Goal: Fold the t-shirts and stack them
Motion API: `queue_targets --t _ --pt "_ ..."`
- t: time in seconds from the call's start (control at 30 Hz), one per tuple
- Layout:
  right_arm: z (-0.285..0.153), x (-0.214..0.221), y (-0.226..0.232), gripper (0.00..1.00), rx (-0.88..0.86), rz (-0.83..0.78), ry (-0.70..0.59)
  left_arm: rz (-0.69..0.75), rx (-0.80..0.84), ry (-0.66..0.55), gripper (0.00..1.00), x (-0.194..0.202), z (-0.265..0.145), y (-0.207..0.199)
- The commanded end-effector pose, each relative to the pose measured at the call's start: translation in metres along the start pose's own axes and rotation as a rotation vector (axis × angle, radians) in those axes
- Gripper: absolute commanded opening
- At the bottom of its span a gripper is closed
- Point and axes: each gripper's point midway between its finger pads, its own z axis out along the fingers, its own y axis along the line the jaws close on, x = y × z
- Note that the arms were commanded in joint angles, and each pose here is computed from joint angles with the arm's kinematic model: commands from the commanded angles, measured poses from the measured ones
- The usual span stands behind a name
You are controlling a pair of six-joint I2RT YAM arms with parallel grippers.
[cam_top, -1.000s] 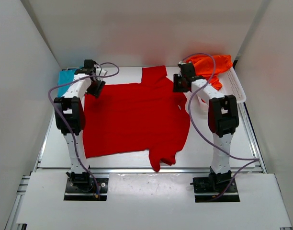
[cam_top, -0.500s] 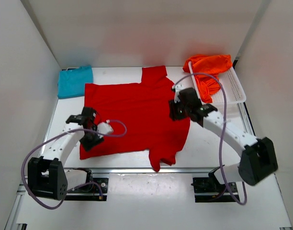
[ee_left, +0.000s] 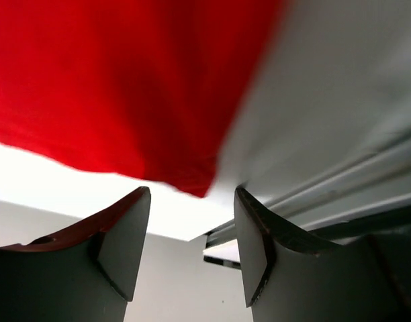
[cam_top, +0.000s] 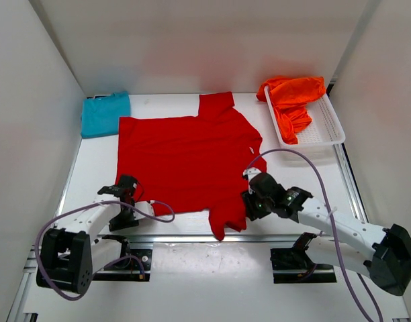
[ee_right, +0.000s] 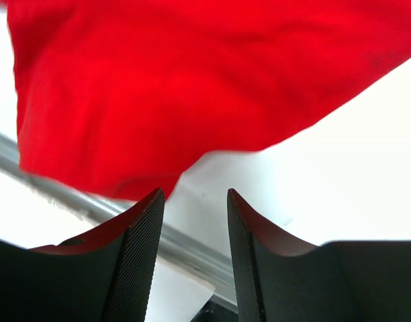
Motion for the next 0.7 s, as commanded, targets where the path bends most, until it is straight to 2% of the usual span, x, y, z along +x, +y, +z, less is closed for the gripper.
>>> queue_targets --t 0.0,0.1,0.2,0.23,0.27,0.43,0.57,0.67 --pt "-0.002 0.011 0.014 0.48 -0.027 -0.007 -0.010 -0.023 -0.094 0.003 0.63 0.004 0.002 0.033" --pt "0.000 0.025 0.024 0.49 -0.062 -0.037 0.007 0.006 -0.104 -0.001 0.58 0.004 0.002 0.035" --pt "0.003 0.035 0.028 0.49 -0.089 -0.075 0.015 0.046 -0.108 -0.004 0.25 0.003 0.004 0.034" --pt "0.005 0.035 0.028 0.50 -0.100 -0.065 0.013 0.054 -0.105 0.009 0.08 0.004 0.004 0.033" --pt "0.006 0.034 0.028 0.51 -0.107 -0.068 0.005 0.047 -0.108 0.004 0.01 0.004 0.004 0.033" --pt "0.013 0.033 0.023 0.56 -0.127 -0.101 0.036 0.027 -0.121 -0.028 0.00 -0.003 -0.004 0.036" --pt "0.012 0.026 0.036 0.60 -0.175 -0.165 0.032 -0.006 -0.115 -0.082 0.00 -0.013 -0.020 0.049" --pt "0.014 0.029 0.043 0.61 -0.201 -0.157 0.057 -0.014 -0.094 -0.088 0.00 -0.015 -0.021 0.047"
